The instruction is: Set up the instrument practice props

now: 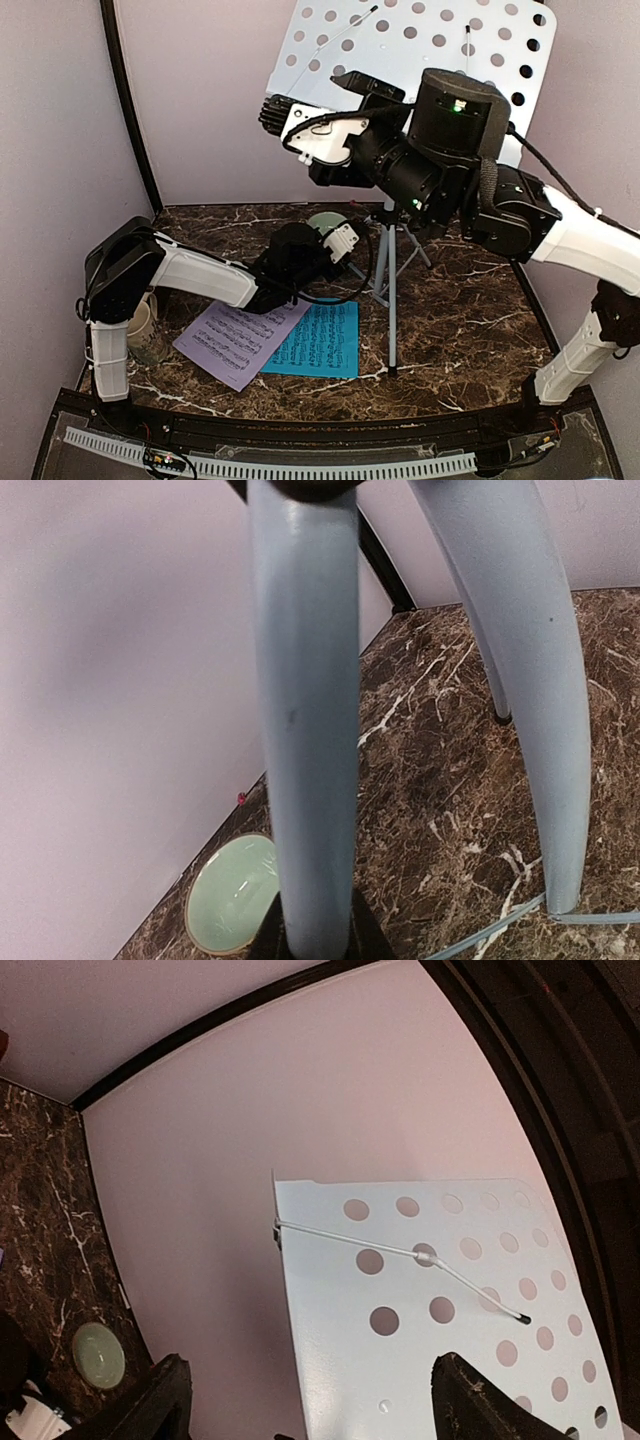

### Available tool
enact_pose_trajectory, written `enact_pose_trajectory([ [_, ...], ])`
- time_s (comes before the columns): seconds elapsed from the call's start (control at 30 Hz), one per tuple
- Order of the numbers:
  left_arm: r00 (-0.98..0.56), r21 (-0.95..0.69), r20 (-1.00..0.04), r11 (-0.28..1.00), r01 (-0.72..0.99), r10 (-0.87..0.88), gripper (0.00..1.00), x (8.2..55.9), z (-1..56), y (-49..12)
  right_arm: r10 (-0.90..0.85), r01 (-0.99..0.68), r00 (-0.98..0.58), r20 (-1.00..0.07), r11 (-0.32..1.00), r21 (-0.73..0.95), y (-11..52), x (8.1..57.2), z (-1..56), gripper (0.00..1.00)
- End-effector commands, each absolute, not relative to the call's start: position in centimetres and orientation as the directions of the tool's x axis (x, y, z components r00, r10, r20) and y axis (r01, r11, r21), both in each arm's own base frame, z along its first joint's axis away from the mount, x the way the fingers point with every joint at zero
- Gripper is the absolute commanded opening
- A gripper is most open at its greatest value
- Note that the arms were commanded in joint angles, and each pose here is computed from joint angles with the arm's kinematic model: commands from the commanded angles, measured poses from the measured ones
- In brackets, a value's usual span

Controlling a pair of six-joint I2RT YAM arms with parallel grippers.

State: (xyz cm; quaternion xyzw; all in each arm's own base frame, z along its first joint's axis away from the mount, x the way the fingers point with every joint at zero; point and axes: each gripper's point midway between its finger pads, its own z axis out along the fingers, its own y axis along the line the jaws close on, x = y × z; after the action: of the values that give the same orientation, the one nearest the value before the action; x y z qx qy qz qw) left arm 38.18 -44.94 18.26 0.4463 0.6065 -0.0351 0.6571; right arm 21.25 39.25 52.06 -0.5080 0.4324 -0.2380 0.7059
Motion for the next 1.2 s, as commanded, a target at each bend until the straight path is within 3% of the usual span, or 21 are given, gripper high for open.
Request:
enact_pose_trajectory([
  [0.0, 0.221, 0.577, -0.782, 0.542, 0.611, 0.583, 0.00, 37.8, 15.3, -44.9, -0.625, -0.331, 0.518, -0.584, 0.484, -0.810, 39.4, 19.0, 51.5, 0.84],
  [0.2, 0.221, 0.585, -0.780, 0.555, 0.591, 0.586, 0.00, 38.1, 15.8, -44.6, -0.466, -0.576, 0.403, -0.788, 0.540, -0.614, 38.8, 17.2, 47.5, 0.84],
  [0.37, 0.202, 0.592, -0.779, 0.589, 0.549, 0.594, 0.00, 39.5, 16.4, -43.4, -0.365, -0.682, 0.297, -0.882, 0.566, -0.463, 37.9, 16.2, 44.0, 0.84],
  [0.73, 0.154, 0.626, -0.762, 0.654, 0.424, 0.629, 0.00, 43.0, 18.3, -38.0, -0.343, -0.712, 0.090, -0.935, 0.634, -0.302, 36.4, 17.4, 35.2, 0.82],
  [1.17, 0.024, 0.626, -0.769, 0.746, 0.228, 0.638, 0.00, 44.8, 19.0, -31.4, -0.277, -0.623, -0.084, -0.957, 0.764, -0.167, 32.7, 21.9, 29.4, 0.82],
])
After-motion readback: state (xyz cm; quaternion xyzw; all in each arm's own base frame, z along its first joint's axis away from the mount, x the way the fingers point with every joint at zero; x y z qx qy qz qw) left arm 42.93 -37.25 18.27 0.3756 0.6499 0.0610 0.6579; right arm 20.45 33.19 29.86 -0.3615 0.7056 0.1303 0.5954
